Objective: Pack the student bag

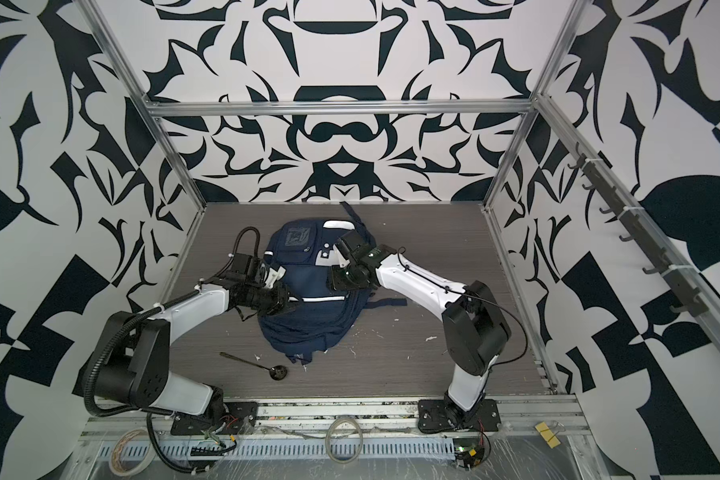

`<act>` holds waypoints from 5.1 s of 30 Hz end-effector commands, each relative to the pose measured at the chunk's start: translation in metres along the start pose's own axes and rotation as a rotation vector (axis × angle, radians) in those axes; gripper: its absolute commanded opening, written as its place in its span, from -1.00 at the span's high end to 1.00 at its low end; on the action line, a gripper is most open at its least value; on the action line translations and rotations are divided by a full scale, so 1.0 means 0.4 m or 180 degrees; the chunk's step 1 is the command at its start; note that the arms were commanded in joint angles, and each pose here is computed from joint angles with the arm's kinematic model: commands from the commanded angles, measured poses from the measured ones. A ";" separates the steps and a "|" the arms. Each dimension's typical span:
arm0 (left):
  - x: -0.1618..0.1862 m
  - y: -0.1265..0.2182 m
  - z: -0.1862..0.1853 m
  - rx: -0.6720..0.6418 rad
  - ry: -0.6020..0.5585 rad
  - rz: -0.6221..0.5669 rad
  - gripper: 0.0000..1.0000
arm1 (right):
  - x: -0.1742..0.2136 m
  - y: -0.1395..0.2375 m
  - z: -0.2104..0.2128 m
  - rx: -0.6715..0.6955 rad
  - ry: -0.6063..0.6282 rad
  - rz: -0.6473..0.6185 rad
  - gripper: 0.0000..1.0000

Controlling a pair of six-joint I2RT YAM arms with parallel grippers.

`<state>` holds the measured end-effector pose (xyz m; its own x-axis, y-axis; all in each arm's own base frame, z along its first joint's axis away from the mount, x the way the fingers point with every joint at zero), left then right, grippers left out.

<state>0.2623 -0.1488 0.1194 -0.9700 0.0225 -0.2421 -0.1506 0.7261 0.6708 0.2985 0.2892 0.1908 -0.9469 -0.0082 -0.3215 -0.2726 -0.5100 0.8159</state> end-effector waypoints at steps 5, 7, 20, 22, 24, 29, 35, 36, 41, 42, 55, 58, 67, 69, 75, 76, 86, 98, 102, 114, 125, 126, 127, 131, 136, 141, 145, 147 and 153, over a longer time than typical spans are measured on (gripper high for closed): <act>0.012 0.063 -0.011 -0.0466 -0.0068 -0.0248 -0.33 | 0.000 0.091 0.029 -0.0113 0.0578 -0.0132 -0.52; 0.038 0.101 -0.031 -0.0655 -0.0216 -0.0260 -0.80 | 0.016 0.105 0.014 -0.0053 0.0613 -0.0123 -0.59; 0.179 0.045 -0.092 -0.0691 -0.0532 0.0594 -0.99 | 0.090 0.066 -0.064 0.0162 0.0152 -0.0009 -0.69; 0.181 0.027 -0.082 -0.0626 -0.0512 0.0588 -0.98 | 0.095 0.050 -0.072 0.0134 0.0081 -0.0036 -0.69; 0.176 -0.003 -0.067 -0.0562 -0.0488 0.0580 -0.99 | 0.097 0.038 -0.073 0.0073 0.0014 -0.0066 -0.69; 0.132 -0.085 -0.046 -0.0385 -0.0352 0.0702 -0.89 | 0.096 0.004 -0.075 0.0018 -0.0021 -0.0023 -0.69; 0.054 -0.122 -0.049 -0.0153 -0.0102 0.0373 -0.36 | 0.081 -0.029 -0.059 -0.0105 -0.0031 -0.0012 -0.69; 0.046 -0.123 -0.052 -0.0149 -0.0101 0.0351 -0.27 | 0.076 -0.032 -0.053 -0.0145 -0.0032 -0.0016 -0.69; 0.027 -0.135 -0.031 -0.0160 0.0035 0.0285 0.39 | 0.067 -0.034 -0.031 -0.0243 0.0035 -0.0026 -0.68; 0.027 -0.133 -0.024 -0.0163 0.0072 0.0274 0.46 | 0.065 -0.031 -0.027 -0.0271 0.0049 -0.0040 -0.68; -0.041 -0.021 0.077 -0.0324 0.0330 -0.0004 1.00 | 0.066 0.120 -0.007 -0.0301 0.0547 -0.0269 -0.68; -0.053 -0.002 0.089 -0.0351 0.0303 -0.0011 1.00 | 0.061 0.150 -0.015 -0.0165 0.0819 -0.0297 -0.66; -0.041 0.026 0.120 -0.0312 0.0350 0.0135 1.00 | 0.023 0.128 -0.045 0.0251 0.1713 -0.0250 -0.58; -0.037 0.033 0.121 -0.0344 0.0327 0.0177 1.00 | -0.008 0.113 -0.055 0.0298 0.1813 -0.0265 -0.54; -0.030 0.040 0.114 -0.0352 0.0284 0.0296 1.00 | -0.092 0.052 -0.094 0.0527 0.2462 -0.0083 -0.47; -0.030 0.039 0.116 -0.0353 0.0294 0.0305 1.00 | -0.102 0.042 -0.106 0.0590 0.2582 -0.0040 -0.43; -0.038 0.050 0.098 -0.0298 0.0342 0.0377 1.00 | -0.155 0.022 -0.177 0.0528 0.3144 0.0117 -0.32; -0.023 0.039 0.108 -0.0281 0.0523 0.0379 1.00 | -0.149 -0.043 -0.171 0.0349 0.3463 0.0410 -0.14; -0.019 0.036 0.111 -0.0273 0.0547 0.0380 1.00 | -0.154 -0.062 -0.156 0.0282 0.3496 0.0411 -0.13; -0.022 0.034 0.110 -0.0254 0.0574 0.0385 1.00 | -0.142 -0.125 -0.151 0.0158 0.3435 0.0532 0.27; -0.020 0.030 0.113 -0.0234 0.0604 0.0378 1.00 | -0.161 -0.124 -0.176 0.0239 0.3345 0.0415 -0.34; -0.018 0.029 0.114 -0.0237 0.0609 0.0386 1.00 | -0.168 -0.127 -0.175 0.0254 0.3342 0.0354 -0.37; -0.016 0.030 0.113 -0.0234 0.0613 0.0395 1.00 | -0.176 -0.131 -0.174 0.0257 0.3332 0.0296 -0.41; -0.013 0.033 0.111 -0.0235 0.0602 0.0417 1.00 | -0.200 -0.151 -0.170 0.0157 0.3242 0.0211 -0.46; -0.015 0.036 0.106 -0.0235 0.0600 0.0415 1.00 | -0.193 -0.176 -0.160 -0.0140 0.3144 0.0352 -0.46; -0.016 0.036 0.105 -0.0225 0.0612 0.0400 1.00 | -0.177 -0.195 -0.157 -0.0498 0.2874 0.0549 -0.45; -0.011 0.033 0.108 -0.0207 0.0650 0.0397 1.00 | -0.188 -0.188 -0.149 -0.0643 0.2714 0.0526 -0.44; -0.010 0.031 0.110 -0.0199 0.0671 0.0389 1.00 | -0.193 -0.185 -0.147 -0.0687 0.2664 0.0528 -0.40; -0.011 0.031 0.108 -0.0190 0.0690 0.0369 1.00 | -0.177 -0.174 -0.146 -0.0740 0.2642 0.0666 0.17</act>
<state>0.2814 -0.1090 0.1015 -0.9976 -0.0477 -0.0509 -0.0697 0.6725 0.7368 0.4033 0.2666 0.1218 -0.5069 -0.7040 -0.4975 -0.0329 -0.5609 0.8272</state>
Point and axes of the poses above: each gripper's point midway between its finger pads, its own y axis back along the fingers, its own z axis along the line the jaws close on, x = y × z, the point moved 6 cm from there along y, back along the fingers, and after that the axes turned 11 degrees about -y, right-handed, at the moved point
